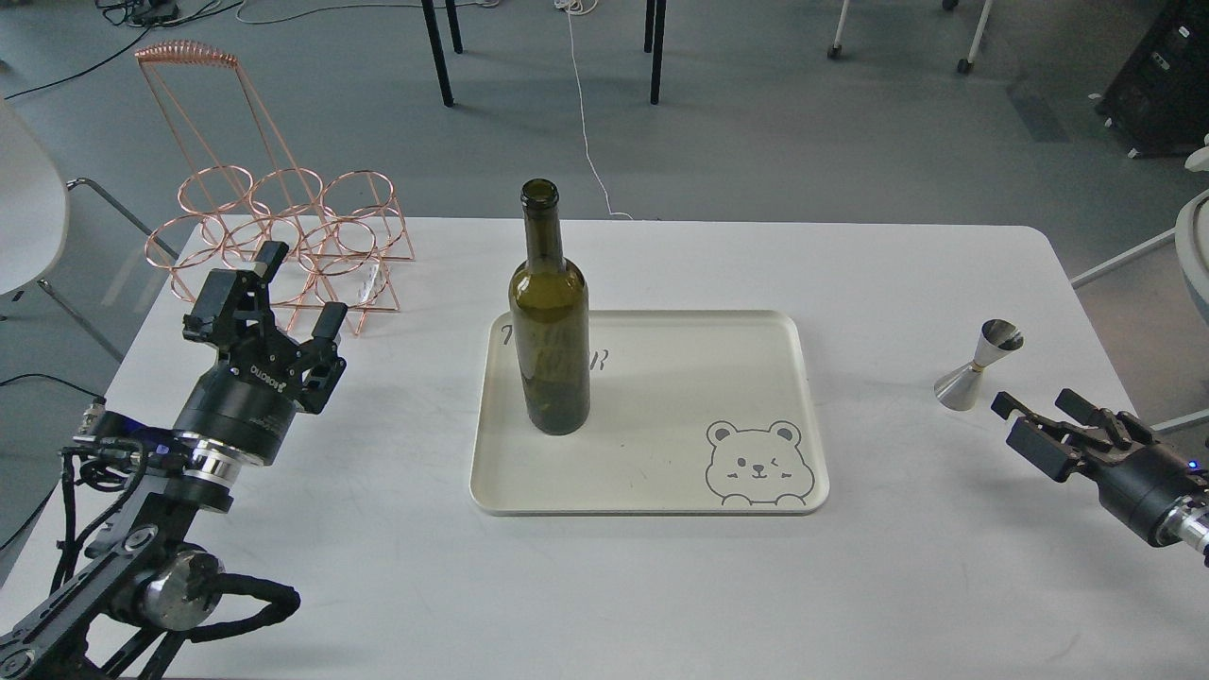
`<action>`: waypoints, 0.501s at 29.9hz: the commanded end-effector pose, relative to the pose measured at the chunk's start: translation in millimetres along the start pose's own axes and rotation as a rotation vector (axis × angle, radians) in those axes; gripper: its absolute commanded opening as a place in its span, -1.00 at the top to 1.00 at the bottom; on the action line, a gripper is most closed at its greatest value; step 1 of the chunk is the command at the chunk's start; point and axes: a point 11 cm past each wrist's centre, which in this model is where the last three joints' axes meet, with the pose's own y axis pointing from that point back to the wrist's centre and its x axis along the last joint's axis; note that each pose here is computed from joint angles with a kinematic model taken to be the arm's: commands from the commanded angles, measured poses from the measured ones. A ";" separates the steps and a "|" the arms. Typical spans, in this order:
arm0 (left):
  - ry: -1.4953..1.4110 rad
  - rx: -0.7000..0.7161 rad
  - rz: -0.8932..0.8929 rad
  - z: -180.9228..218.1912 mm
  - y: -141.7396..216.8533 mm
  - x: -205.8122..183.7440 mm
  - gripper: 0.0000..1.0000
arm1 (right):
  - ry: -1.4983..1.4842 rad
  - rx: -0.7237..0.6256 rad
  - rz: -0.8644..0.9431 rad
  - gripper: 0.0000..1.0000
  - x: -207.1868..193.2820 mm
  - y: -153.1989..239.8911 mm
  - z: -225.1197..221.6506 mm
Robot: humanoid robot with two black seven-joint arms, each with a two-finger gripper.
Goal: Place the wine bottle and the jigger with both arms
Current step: 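Hold the jigger in the right gripper beside the table edge, then reach the left gripper to the wine bottle neck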
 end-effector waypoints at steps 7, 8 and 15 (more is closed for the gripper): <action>-0.075 -0.029 -0.025 21.5 -6.4 13.2 -0.97 | -0.478 0.177 0.157 -0.91 50.2 -9.5 -104.8; -0.090 -0.048 -0.040 28.2 -9.5 14.1 -0.97 | -0.550 0.182 0.184 -0.91 57.8 -16.0 -112.0; -0.298 -0.052 -0.152 51.8 -17.6 11.5 -0.97 | -0.935 0.146 0.288 -0.93 76.5 -52.8 -130.4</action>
